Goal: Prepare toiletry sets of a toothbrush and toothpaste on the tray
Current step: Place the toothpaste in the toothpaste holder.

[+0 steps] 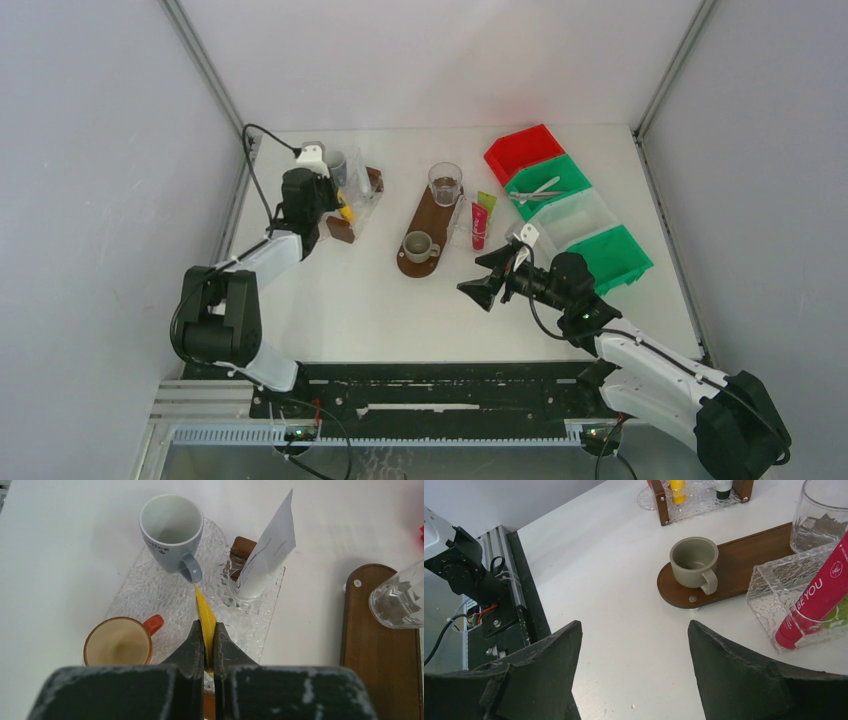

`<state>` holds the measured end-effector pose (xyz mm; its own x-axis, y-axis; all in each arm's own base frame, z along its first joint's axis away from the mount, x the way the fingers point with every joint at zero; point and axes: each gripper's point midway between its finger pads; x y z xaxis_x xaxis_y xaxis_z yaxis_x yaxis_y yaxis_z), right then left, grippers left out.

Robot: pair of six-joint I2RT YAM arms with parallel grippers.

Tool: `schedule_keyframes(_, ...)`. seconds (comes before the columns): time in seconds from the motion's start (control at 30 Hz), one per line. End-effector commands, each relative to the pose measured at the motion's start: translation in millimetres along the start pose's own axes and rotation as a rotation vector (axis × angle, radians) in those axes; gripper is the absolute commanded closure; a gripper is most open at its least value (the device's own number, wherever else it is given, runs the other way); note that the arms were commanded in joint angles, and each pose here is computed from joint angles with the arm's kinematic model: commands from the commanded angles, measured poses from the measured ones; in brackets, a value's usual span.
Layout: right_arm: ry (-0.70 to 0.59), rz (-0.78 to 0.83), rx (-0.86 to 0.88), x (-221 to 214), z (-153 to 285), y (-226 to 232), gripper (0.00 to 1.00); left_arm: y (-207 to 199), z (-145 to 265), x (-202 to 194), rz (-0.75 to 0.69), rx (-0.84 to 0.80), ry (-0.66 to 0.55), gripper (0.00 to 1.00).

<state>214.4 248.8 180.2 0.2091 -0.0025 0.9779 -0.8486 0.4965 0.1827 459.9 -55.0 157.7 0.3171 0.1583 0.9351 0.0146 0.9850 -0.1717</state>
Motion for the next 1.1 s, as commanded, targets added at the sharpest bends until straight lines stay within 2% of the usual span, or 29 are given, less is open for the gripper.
schedule_keyframes(0.0, -0.047, 0.004, 0.011, 12, 0, 2, 0.16, -5, -10, 30, -0.018, -0.014, -0.054, 0.98)
schedule_keyframes(0.07, -0.046, 0.003, 0.011, 11, 0, 1, 0.16, -5, -12, 27, -0.020, -0.013, -0.032, 0.97)
schedule_keyframes(0.47, -0.053, 0.002, 0.011, 13, 1, 1, 0.16, -6, -9, 23, 0.006, -0.013, -0.005, 0.69)
schedule_keyframes(0.87, -0.060, 0.001, 0.013, 14, 3, 2, 0.16, -11, 27, 61, 0.070, -0.020, -0.112, 0.41)
schedule_keyframes(1.07, -0.067, 0.002, 0.015, 16, 4, 2, 0.16, -20, 58, 85, 0.106, -0.066, -0.203, 0.32)
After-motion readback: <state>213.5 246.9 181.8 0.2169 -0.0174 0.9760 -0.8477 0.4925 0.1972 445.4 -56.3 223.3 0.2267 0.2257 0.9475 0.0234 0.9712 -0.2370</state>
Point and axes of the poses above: each gripper's point midway between its finger pads, its own z axis back along the fingers, its own y axis along the line the jaws close on, x = y × z, and after that the axes turned 4 degrees about z, right-handed
